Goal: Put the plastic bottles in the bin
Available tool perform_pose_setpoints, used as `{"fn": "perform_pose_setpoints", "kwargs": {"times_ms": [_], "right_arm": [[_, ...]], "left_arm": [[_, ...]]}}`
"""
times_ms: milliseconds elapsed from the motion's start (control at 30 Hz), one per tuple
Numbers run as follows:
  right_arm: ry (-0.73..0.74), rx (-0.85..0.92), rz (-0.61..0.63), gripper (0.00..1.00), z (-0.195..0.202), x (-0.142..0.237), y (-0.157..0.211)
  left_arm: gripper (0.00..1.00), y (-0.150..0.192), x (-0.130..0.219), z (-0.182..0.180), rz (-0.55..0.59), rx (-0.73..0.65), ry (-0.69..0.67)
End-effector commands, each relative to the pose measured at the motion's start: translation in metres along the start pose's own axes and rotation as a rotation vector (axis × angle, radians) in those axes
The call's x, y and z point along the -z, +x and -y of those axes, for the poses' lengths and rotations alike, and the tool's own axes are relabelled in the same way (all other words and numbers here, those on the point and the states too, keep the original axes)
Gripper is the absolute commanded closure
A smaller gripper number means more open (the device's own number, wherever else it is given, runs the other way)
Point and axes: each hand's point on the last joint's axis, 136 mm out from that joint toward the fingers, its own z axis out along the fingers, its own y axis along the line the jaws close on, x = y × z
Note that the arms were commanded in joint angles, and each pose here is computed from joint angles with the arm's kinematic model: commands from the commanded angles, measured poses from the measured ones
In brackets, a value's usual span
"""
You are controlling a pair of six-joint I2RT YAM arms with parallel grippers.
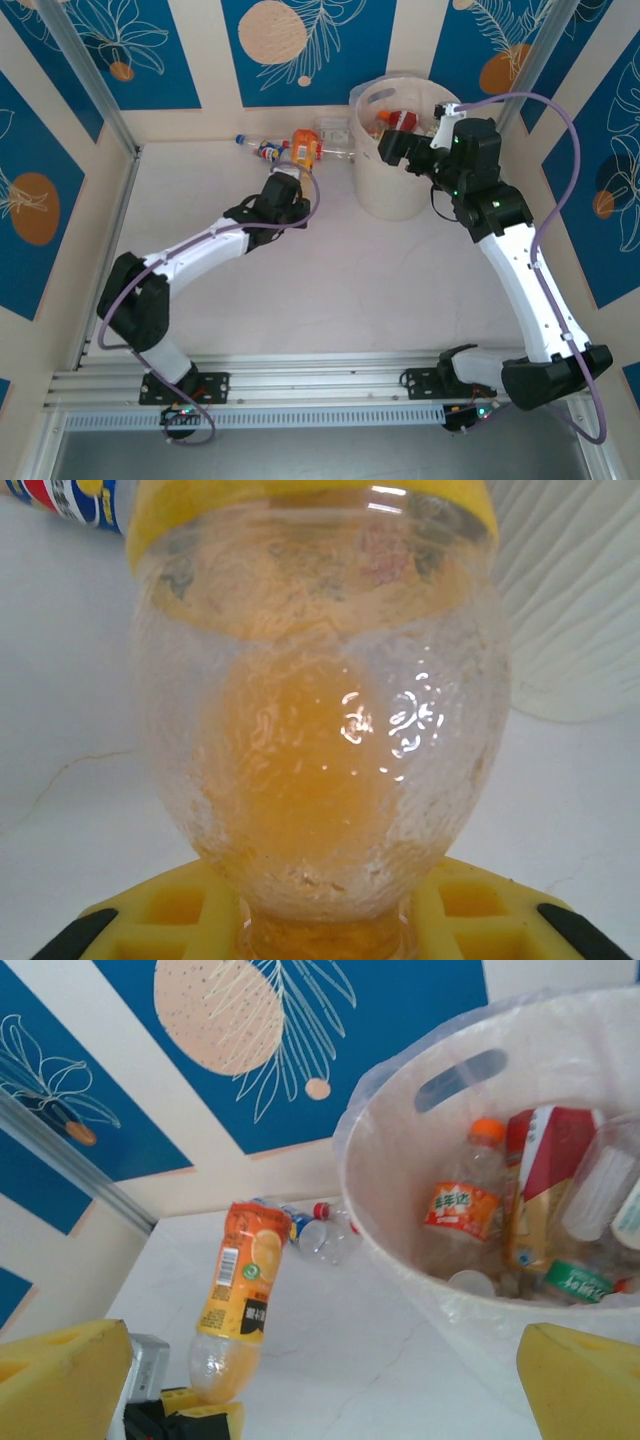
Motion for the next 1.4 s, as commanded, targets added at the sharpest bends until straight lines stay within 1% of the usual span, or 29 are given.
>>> {"fn": "perform_pose_setpoints", "kwargs": {"times_ms": [0,167,300,500,800,1033,1133,1200,1300,1367], "right_arm": [[-0.115,-0.072,-0.052,0.01,-0.019,-0.01,0.011],[-0.233,-0.132,-0.121,0.01,-0.04,-0.025,0.023],[-0.297,-0.135,-0.195,0.01,-0.057,-0.042,0.036],[-0.378,-0.13,-0.256,0.01,-0.081,-0.061,0.041],[-0.403,-0.164,-0.308,0.01,-0.09,-0.095,0.041],[-0.385,-0.171,-0.321,0.0,-0.088,-0.111,0.041],[-0.38,-0.167,-0.331,0.07,-0.087,-0.117,0.043],[-0.377,-0.166,-0.334,0.14,-0.087,-0.119,0.043],[-0.373,-0.163,-0.332,0.25,-0.087,-0.12,0.043],[-0.367,-0.161,-0.326,0.3,-0.086,-0.12,0.042]], "left_arm": [[0.88,-0.03,0.028,0.018,0.115,0.031,0.096],[0.88,-0.044,0.051,0.033,0.168,0.037,0.194],[0.88,-0.05,0.065,0.05,0.195,0.033,0.291],[0.88,-0.054,0.076,0.077,0.2,0.011,0.436],[0.88,-0.055,0.088,0.104,0.208,-0.047,0.555],[0.87,-0.056,0.094,0.111,0.216,-0.068,0.586],[0.87,-0.055,0.095,0.113,0.214,-0.072,0.598],[0.87,-0.054,0.094,0.114,0.209,-0.073,0.6],[0.82,-0.054,0.093,0.113,0.208,-0.072,0.594],[0.78,-0.055,0.093,0.113,0.209,-0.071,0.595]]}}
